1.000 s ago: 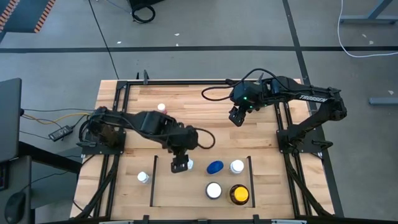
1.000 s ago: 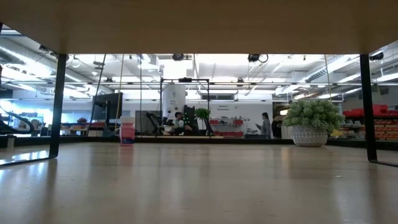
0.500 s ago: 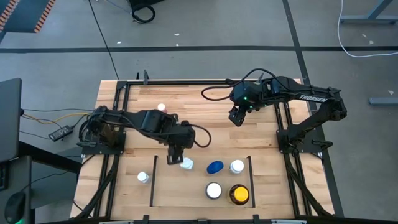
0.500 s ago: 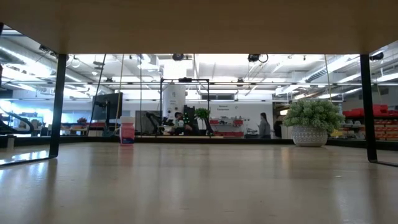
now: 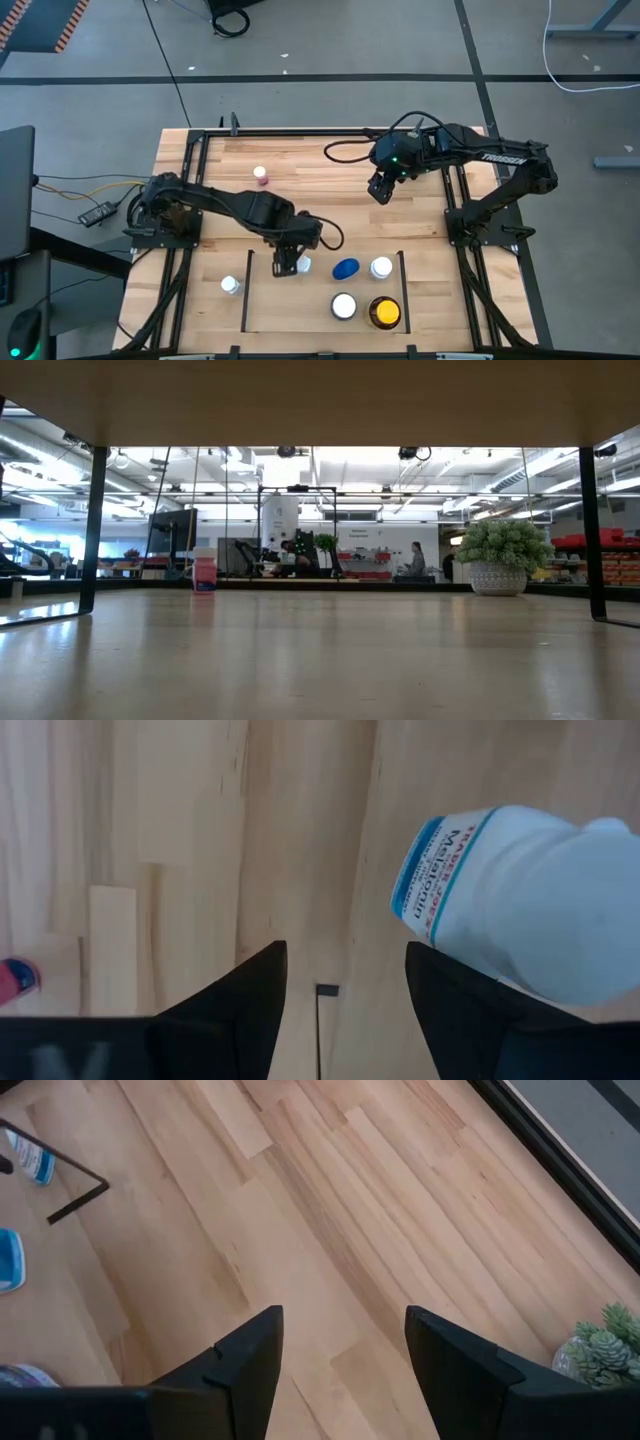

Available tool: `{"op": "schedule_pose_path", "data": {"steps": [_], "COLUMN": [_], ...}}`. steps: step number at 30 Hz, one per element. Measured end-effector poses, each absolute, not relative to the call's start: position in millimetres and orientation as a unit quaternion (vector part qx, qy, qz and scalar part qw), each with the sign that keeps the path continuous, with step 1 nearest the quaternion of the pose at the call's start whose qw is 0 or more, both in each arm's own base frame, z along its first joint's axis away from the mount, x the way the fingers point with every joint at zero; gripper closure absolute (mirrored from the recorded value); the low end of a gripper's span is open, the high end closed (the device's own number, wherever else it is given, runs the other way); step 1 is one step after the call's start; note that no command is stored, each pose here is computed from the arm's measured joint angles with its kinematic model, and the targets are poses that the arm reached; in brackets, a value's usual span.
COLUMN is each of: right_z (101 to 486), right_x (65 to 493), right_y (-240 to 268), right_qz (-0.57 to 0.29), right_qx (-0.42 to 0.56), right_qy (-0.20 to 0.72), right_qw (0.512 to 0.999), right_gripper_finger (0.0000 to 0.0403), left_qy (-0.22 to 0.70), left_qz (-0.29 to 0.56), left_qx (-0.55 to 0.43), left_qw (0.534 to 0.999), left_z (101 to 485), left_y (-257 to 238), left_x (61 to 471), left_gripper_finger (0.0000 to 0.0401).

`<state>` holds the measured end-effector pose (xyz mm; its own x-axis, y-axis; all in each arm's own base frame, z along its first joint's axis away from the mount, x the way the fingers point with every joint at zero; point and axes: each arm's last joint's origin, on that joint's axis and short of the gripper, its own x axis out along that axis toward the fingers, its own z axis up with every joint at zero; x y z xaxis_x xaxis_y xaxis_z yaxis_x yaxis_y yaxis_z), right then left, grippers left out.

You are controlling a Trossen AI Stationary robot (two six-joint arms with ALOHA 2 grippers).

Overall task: Pick and place medicine bottles onto shelf by color
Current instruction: Put the top white and blue medicine bottle on the shelf, then align the white and blue medicine bottle with the other white and blue medicine bottle on the shelf

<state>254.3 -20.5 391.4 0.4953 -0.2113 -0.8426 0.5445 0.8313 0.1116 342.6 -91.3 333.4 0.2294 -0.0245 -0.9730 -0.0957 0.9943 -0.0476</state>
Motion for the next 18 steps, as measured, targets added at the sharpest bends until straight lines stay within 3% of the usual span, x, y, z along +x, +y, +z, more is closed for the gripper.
{"op": "schedule_pose_path", "data": {"steps": [9, 18], "right_z": [391.4, 391.4], "right_x": [254.3, 254.3], "right_y": [-20.5, -20.5], "right_qz": [-0.223, -0.223], "right_qx": [0.184, 0.184], "right_qy": [0.45, 0.45], "right_qw": [0.845, 0.845], "right_gripper_finger": [0.0185, 0.0185], "left_qy": [0.592, 0.632], "left_qz": [0.004, 0.01], "left_qx": [-0.055, -0.046], "left_qw": [0.804, 0.774], "left_z": [334.3, 331.8], "left_y": [-97.2, -92.7], "left_x": [348.8, 340.4], "left_gripper_finger": [0.0198, 0.0207]}}
